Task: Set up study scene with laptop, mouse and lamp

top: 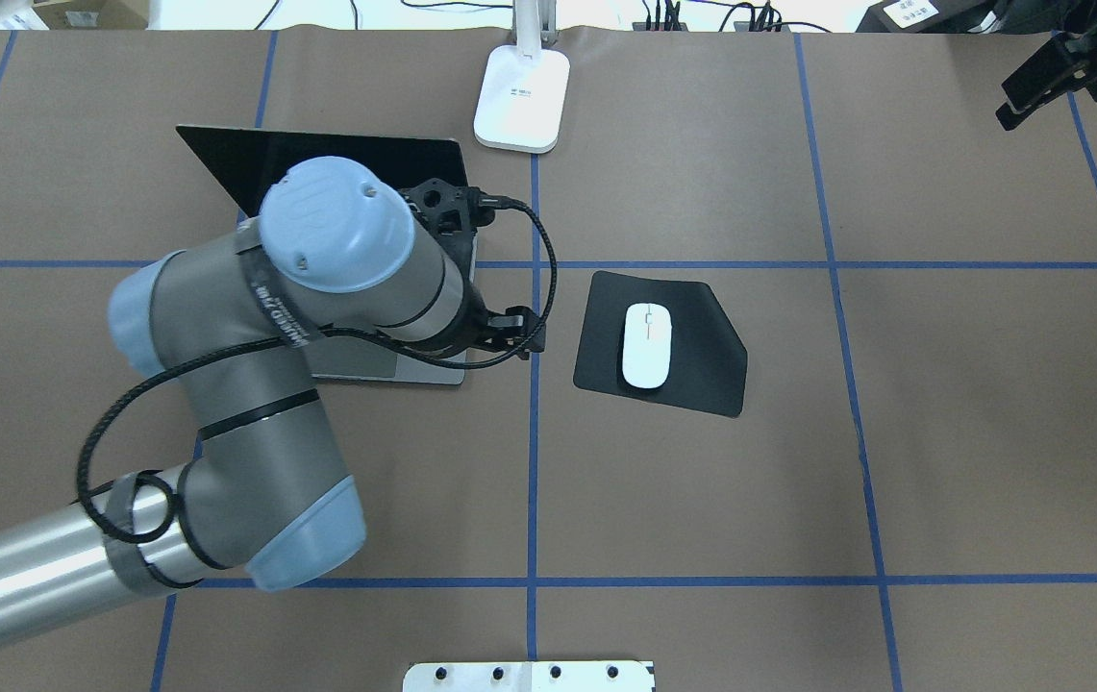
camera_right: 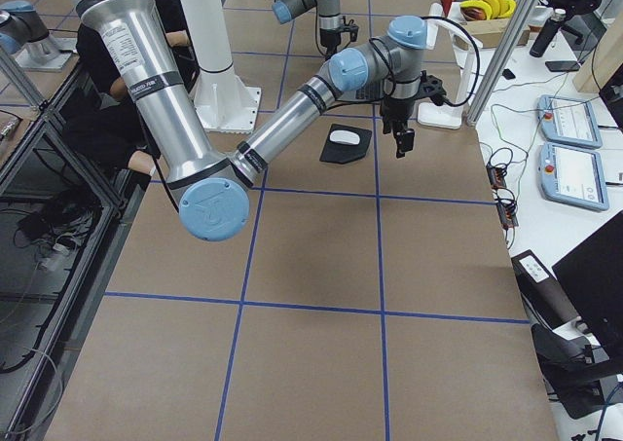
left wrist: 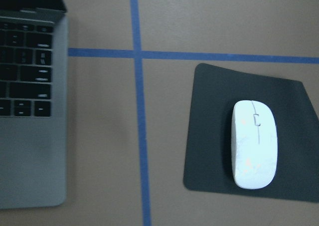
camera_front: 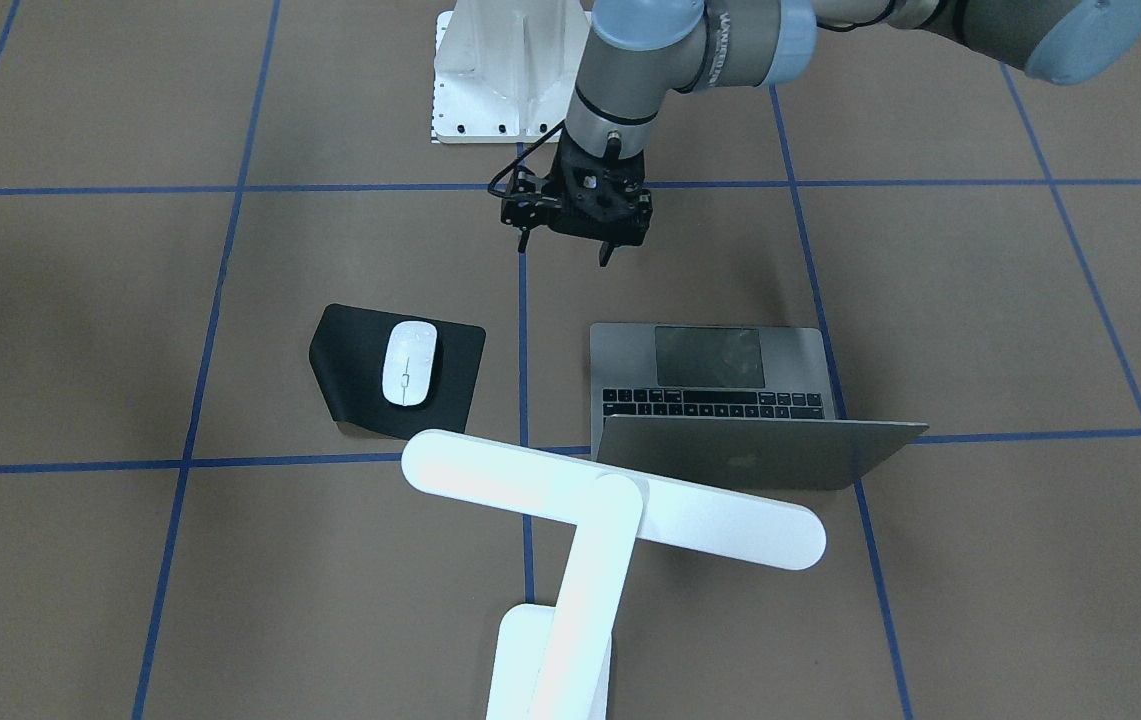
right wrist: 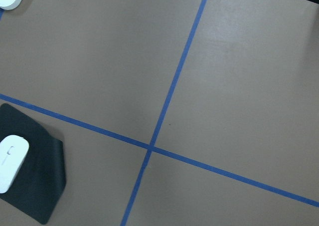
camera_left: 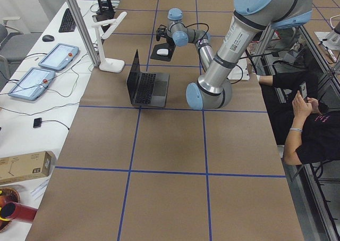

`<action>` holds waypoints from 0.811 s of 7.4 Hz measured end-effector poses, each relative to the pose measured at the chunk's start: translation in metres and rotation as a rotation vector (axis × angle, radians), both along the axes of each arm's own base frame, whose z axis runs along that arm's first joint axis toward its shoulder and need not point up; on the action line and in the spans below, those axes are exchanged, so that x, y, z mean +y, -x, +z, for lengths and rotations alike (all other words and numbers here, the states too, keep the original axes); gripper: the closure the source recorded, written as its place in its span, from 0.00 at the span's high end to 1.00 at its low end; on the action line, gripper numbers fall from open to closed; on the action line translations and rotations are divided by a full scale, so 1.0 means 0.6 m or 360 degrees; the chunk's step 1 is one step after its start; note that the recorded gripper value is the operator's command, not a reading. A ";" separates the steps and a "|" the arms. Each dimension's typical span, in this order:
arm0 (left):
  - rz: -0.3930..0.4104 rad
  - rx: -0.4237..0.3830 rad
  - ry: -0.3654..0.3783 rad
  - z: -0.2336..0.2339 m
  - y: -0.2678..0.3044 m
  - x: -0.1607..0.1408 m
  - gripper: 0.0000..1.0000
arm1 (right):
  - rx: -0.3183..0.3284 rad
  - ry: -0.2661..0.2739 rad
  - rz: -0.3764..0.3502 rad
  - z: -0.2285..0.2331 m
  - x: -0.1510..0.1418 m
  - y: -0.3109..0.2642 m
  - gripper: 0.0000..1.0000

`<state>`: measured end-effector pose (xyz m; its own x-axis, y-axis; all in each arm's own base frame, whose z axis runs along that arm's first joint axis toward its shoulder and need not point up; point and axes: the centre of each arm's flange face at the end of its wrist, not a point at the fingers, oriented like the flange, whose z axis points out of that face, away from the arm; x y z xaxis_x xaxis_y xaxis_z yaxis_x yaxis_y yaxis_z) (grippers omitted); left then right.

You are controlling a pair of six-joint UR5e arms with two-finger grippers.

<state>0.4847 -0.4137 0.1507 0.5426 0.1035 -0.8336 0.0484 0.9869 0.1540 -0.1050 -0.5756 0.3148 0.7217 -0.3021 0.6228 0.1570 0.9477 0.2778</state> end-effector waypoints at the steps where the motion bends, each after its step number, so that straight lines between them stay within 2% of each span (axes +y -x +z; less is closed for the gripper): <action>1: 0.0018 -0.0009 -0.0017 0.020 0.049 -0.007 0.99 | 0.0016 0.0036 0.0018 0.020 -0.009 -0.008 1.00; 3: 0.0108 -0.0071 -0.0085 0.105 0.169 -0.051 1.00 | 0.0052 0.0164 0.0102 0.086 -0.036 -0.058 1.00; 6: 0.0241 -0.0212 -0.0182 0.303 0.390 -0.116 1.00 | 0.0082 0.0322 0.0168 0.210 -0.006 -0.148 1.00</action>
<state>0.2508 -0.4834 0.3324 0.6182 0.2818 -0.7337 -0.1275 0.9571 0.2602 -0.0160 -0.5789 0.4407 0.7750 -0.0958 0.6246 0.0630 0.9952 0.0745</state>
